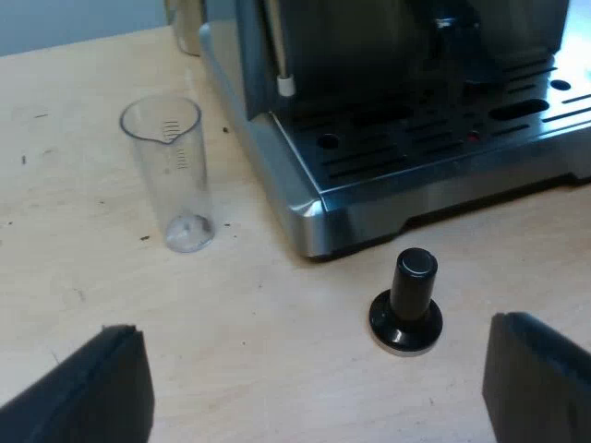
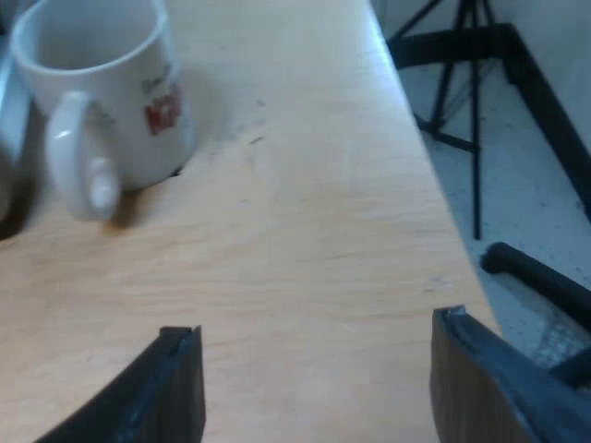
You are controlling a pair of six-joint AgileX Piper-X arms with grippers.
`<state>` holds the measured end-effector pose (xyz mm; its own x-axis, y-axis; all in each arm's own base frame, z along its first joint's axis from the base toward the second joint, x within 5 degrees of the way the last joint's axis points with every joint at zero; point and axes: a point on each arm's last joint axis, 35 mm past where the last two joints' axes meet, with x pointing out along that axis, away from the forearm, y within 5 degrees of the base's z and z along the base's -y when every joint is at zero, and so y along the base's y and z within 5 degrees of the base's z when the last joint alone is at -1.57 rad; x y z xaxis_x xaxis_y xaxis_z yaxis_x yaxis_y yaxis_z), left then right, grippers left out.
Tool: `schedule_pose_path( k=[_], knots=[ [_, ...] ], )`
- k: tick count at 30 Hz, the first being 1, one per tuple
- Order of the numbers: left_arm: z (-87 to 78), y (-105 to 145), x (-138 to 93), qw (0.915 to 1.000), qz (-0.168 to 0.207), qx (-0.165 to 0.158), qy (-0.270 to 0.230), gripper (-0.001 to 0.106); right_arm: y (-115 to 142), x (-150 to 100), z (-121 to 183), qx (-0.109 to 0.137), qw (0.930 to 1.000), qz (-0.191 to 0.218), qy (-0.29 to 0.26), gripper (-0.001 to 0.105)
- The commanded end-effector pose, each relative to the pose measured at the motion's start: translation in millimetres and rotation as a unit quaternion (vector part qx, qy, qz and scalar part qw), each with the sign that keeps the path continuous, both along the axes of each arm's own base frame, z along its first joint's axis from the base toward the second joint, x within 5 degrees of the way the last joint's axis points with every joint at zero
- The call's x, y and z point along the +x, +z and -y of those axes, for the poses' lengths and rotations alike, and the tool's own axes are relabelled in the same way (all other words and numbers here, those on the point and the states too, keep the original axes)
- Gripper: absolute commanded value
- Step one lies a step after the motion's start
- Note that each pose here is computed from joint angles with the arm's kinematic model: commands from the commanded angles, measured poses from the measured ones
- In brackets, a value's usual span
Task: Remove mug from coffee machine
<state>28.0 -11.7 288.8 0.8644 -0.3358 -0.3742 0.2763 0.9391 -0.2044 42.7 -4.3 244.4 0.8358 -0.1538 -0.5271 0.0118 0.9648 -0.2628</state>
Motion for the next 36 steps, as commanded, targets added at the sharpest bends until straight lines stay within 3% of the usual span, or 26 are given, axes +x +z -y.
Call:
schedule_pose_path(
  k=[1,36],
  knots=[
    [-0.2,0.3,2.3,1.0,-0.004,0.002,0.005,0.087,1.0,0.5,1.6,-0.003,0.9998,0.0,-0.017,0.057],
    [-0.2,0.3,2.3,1.0,-0.004,0.002,0.004,0.087,1.0,0.4,1.8,-0.003,0.9998,0.0,-0.02,0.057]
  ],
)
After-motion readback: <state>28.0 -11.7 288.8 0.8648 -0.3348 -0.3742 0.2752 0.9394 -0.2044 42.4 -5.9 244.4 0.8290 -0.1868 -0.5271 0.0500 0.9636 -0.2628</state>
